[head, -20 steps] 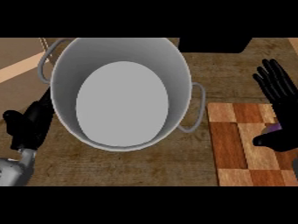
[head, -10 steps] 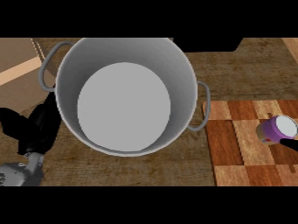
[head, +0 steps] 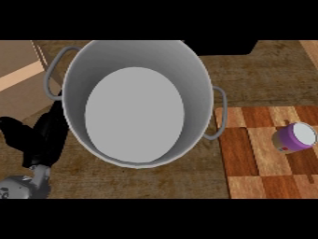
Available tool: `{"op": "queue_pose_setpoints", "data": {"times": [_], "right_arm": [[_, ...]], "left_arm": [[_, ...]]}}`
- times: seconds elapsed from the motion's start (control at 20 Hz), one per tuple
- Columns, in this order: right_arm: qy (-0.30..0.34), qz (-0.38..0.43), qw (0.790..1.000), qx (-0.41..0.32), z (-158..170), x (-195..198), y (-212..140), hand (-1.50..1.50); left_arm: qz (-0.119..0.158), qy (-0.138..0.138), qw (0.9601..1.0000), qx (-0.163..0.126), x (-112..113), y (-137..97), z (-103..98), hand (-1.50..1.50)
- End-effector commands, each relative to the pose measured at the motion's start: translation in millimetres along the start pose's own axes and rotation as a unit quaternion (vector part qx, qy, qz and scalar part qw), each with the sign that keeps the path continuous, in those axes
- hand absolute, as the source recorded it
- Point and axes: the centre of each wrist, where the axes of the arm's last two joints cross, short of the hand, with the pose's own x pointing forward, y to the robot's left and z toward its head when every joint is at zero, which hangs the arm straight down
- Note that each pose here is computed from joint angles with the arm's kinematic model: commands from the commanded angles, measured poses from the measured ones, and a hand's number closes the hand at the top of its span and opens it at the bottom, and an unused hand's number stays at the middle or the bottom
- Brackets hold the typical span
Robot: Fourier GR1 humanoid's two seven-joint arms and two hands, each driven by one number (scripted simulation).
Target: Pick the can from the cutting board and place it in the pot
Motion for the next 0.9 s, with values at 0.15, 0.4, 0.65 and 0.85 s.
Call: {"op": "queue_pose_setpoints", "data": {"times": [0.15, 0.4, 0.65, 0.85], "right_arm": [[0.089, 0.068, 0.989, 0.101, -9, 41, -42, -1.50], [0.156, 0.077, 0.975, 0.137, -16, 55, -24, -1.50], [0.182, 0.076, 0.970, 0.141, -31, 63, -7, -1.50], [0.218, 0.077, 0.957, 0.175, -31, 43, -9, -1.50]], "left_arm": [[0.012, 0.000, 0.9999, -0.008, 17, -6, -3, 0.00], [-0.004, -0.005, 0.9998, -0.018, 4, -3, -7, 0.00], [0.004, -0.006, 0.9998, -0.021, 14, -11, -8, 0.00], [-0.001, -0.006, 0.9998, -0.020, 25, 3, 3, 0.00]]}}
